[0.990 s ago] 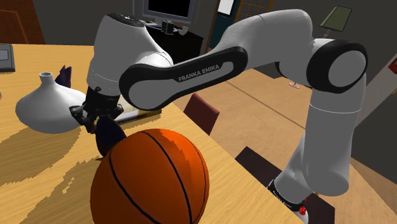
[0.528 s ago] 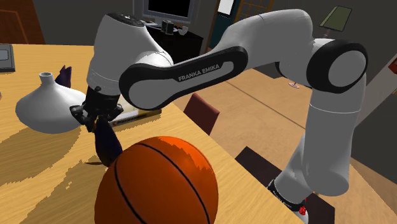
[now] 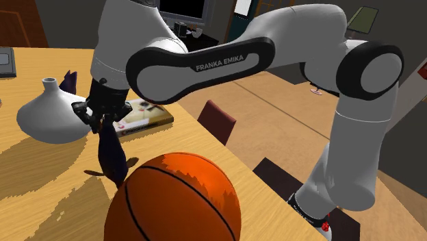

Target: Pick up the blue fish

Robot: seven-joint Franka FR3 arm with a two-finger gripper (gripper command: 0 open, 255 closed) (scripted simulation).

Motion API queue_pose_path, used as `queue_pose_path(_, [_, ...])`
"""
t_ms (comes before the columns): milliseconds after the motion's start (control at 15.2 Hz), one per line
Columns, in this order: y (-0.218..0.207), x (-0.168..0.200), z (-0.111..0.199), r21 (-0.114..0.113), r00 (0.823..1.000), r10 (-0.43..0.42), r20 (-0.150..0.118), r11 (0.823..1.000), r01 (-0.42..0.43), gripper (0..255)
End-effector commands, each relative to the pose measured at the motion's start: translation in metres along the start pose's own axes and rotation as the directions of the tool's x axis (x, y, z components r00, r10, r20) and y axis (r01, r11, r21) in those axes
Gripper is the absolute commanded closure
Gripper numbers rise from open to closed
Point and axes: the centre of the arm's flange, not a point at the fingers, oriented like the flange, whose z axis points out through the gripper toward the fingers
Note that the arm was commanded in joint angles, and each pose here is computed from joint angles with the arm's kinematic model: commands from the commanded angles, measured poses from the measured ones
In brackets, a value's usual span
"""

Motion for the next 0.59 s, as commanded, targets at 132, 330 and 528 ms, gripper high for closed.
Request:
queue_pose_path(132, [-0.005, 0.005, -0.021, 0.0, 1.0, 0.0, 0.0, 1.0, 0.0, 255])
queue_pose_path(330, [-0.009, 0.009, -0.036, 0.0, 1.0, 0.0, 0.0, 1.0, 0.0, 255])
queue_pose_path(528, [-0.01, 0.01, -0.041, 0.0, 1.0, 0.0, 0.0, 1.0, 0.0, 255])
